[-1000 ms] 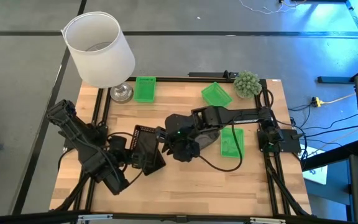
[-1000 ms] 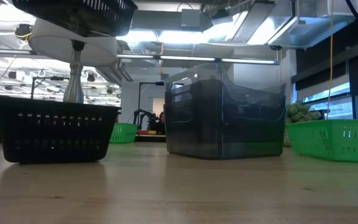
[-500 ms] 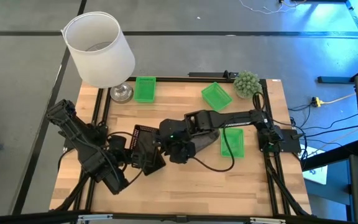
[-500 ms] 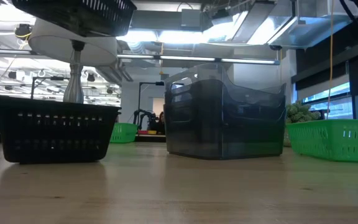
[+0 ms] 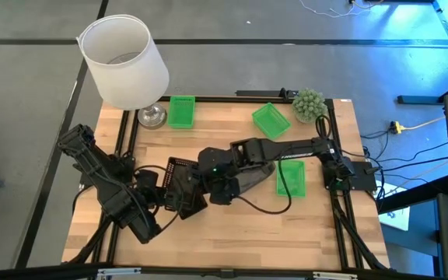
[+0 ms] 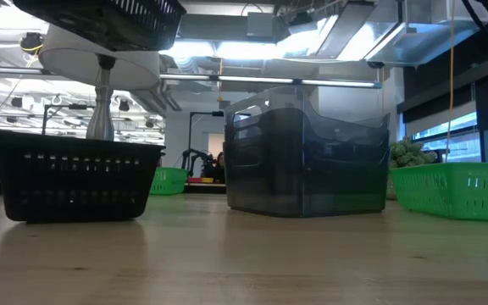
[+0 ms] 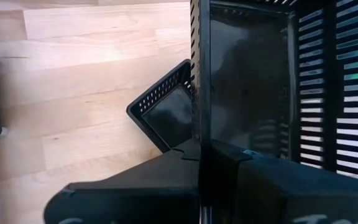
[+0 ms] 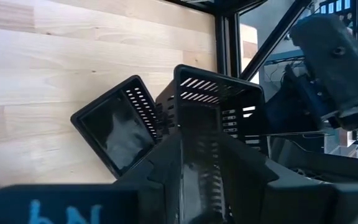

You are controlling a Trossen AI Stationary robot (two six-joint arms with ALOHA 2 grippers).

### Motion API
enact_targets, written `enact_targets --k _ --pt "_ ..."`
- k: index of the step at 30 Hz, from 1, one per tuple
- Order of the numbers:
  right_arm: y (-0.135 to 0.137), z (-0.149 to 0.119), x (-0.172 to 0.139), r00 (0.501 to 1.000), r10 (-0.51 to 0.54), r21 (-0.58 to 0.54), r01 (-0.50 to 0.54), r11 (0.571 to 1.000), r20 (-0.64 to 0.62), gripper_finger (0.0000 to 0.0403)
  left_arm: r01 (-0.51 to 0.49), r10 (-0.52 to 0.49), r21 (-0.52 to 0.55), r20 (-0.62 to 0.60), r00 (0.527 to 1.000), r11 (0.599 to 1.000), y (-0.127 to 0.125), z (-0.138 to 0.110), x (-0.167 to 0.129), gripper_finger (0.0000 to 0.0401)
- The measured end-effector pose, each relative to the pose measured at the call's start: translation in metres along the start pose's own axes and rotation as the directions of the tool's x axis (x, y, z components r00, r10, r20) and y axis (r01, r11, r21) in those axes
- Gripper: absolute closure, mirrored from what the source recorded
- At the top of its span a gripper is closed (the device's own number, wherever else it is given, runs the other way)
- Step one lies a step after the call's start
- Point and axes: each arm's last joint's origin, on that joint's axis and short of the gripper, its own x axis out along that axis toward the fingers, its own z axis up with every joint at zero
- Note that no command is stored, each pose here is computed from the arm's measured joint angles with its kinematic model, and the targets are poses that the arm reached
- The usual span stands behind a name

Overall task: Stack baskets by color
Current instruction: Stack the top black bin on top of the bottom black bin

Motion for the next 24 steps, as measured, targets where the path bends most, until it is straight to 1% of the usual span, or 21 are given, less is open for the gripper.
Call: enact_targets --k 8,14,20,24 --pt "0.003 -0.004 0.015 1.0 0.023 0.007 -0.023 1.0 -0.005 0.0296 0.009 -0.009 0.0 -0.007 1.0 1.0 0.0 -0.002 -0.001 0.0401" --pt "0.007 -0.008 0.031 0.999 0.046 -0.012 -0.046 0.999 -0.01 0.0296 0.03 -0.03 0.008 -0.021 0.999 1.0 0.002 -0.006 -0.004 0.0401" --pt "0.004 -0.008 0.035 1.0 0.009 -0.016 -0.009 1.0 -0.001 0.0297 0.034 -0.034 0.011 -0.018 0.999 0.999 0.002 -0.007 -0.005 0.0401" --pt "0.002 -0.007 0.036 1.0 -0.016 0.015 0.016 1.0 0.006 0.0314 0.031 -0.031 0.012 -0.018 0.999 0.999 0.003 -0.007 -0.005 0.0401"
